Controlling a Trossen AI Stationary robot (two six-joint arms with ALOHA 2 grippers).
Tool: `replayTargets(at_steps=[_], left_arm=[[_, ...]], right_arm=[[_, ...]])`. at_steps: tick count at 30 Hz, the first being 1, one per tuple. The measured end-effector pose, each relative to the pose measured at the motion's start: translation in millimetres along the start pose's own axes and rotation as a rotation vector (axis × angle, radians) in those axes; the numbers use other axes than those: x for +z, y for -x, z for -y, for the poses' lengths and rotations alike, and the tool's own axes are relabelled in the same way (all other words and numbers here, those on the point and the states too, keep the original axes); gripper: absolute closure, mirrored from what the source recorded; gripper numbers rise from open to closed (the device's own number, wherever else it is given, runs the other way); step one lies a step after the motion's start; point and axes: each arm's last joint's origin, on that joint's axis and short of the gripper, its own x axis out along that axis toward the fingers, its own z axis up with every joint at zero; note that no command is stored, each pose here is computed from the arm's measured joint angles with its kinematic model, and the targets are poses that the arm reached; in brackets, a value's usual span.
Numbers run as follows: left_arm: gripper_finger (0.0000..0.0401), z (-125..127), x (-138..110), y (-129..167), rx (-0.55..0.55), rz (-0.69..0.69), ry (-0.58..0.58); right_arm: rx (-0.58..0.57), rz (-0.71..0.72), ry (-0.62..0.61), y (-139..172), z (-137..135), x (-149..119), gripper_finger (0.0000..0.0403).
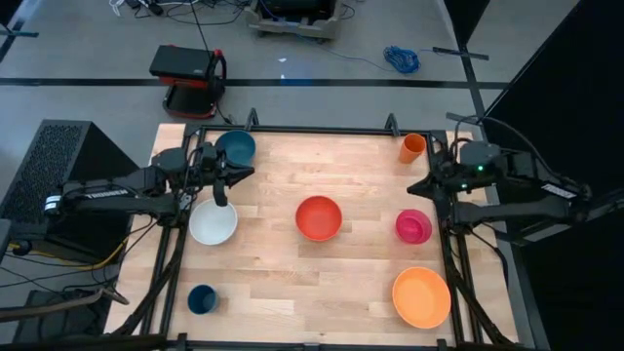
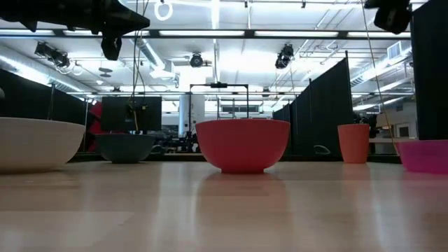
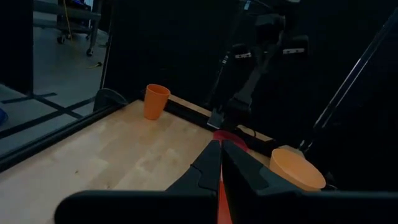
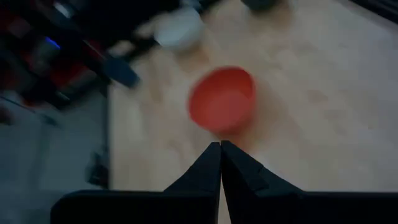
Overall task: Nest bowls inside each other
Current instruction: Move the yellow bowl to the center
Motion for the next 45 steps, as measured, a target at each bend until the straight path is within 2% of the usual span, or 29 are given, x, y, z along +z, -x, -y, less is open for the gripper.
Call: replayTargets(at_steps=[4, 19, 24, 31, 45], left_arm=[[0.0401, 0, -1, 0, 0.003, -0.007, -0.001], [0.0401, -2, -4, 0, 0.022, -0.044, -0.056], [0.0401, -2, -5, 0, 0.036, -0.043, -0.063], [0.0401, -2, -5, 0, 0.038, -0.042, -0.024], [0.0401, -5, -4, 0, 0.116, -0.010, -0.002]], right_arm=[[-0.126, -0.111, 0.087, 6, -2, 5, 0.0403], [-0.152, 0.129, -0.156, 48, 6, -18, 0.0403], [-0.083, 0.208, -0.210, 41, 8, -25, 0.0403], [0.010, 0.199, -0.196, 11, 12, -41, 0.0403], [0.123, 0.137, -0.238, 34, 34, -78, 0.0403]])
